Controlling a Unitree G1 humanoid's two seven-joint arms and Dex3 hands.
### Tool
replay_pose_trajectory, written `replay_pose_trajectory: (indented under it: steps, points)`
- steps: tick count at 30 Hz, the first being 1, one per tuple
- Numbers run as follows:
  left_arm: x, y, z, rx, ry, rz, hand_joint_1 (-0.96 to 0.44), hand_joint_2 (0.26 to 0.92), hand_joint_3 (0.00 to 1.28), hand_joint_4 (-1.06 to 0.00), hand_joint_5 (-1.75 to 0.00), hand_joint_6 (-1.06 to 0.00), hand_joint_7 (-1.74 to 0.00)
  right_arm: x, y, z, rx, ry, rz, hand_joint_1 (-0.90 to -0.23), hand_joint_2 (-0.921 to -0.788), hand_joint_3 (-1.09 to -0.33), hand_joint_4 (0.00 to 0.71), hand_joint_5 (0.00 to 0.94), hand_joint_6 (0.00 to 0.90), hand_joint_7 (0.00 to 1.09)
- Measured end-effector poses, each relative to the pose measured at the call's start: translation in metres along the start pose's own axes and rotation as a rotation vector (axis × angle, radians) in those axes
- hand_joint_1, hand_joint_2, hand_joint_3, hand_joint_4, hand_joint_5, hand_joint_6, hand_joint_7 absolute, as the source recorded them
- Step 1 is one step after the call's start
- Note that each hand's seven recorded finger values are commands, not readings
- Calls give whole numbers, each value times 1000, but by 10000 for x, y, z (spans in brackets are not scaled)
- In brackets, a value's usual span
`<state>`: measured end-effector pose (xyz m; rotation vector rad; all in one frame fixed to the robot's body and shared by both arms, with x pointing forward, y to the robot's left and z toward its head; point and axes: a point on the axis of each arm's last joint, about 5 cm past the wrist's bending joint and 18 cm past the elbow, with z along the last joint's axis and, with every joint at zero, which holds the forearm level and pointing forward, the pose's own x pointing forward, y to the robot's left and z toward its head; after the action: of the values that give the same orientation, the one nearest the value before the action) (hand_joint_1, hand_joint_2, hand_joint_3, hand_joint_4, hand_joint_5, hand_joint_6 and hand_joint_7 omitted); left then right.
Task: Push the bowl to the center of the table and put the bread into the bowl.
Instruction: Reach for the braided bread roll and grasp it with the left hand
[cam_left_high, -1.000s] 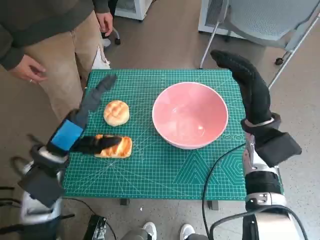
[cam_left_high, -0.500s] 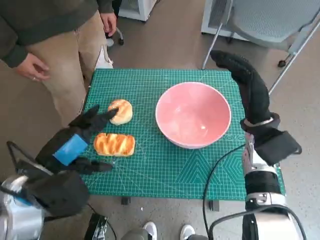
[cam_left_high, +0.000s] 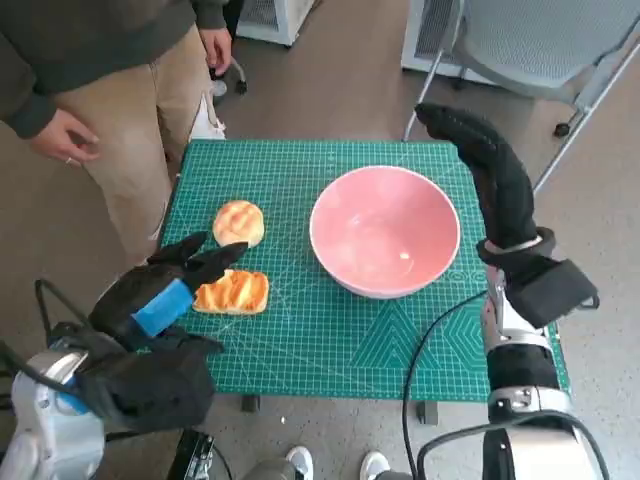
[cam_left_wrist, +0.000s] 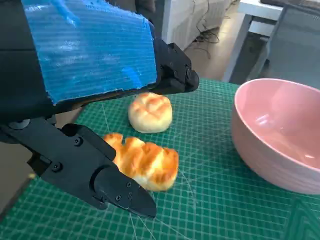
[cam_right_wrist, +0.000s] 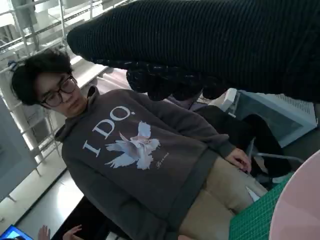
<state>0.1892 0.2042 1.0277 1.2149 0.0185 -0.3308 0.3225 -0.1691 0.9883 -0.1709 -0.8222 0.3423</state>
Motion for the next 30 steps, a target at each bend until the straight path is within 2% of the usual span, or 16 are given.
replay_pose_trajectory:
  steps: [16,30]
  points:
    - [247,-21,-4,57,63,-50,-294,663,2,-207,-1,-387,0,2,-1,4,17,-9,-20,-695,-921,-838,199,1,211,125]
    - [485,-86,-103,51,127,-80,-388,677,6,-180,0,-361,0,-10,-10,4,15,-12,-19,-699,-921,-839,200,1,199,145]
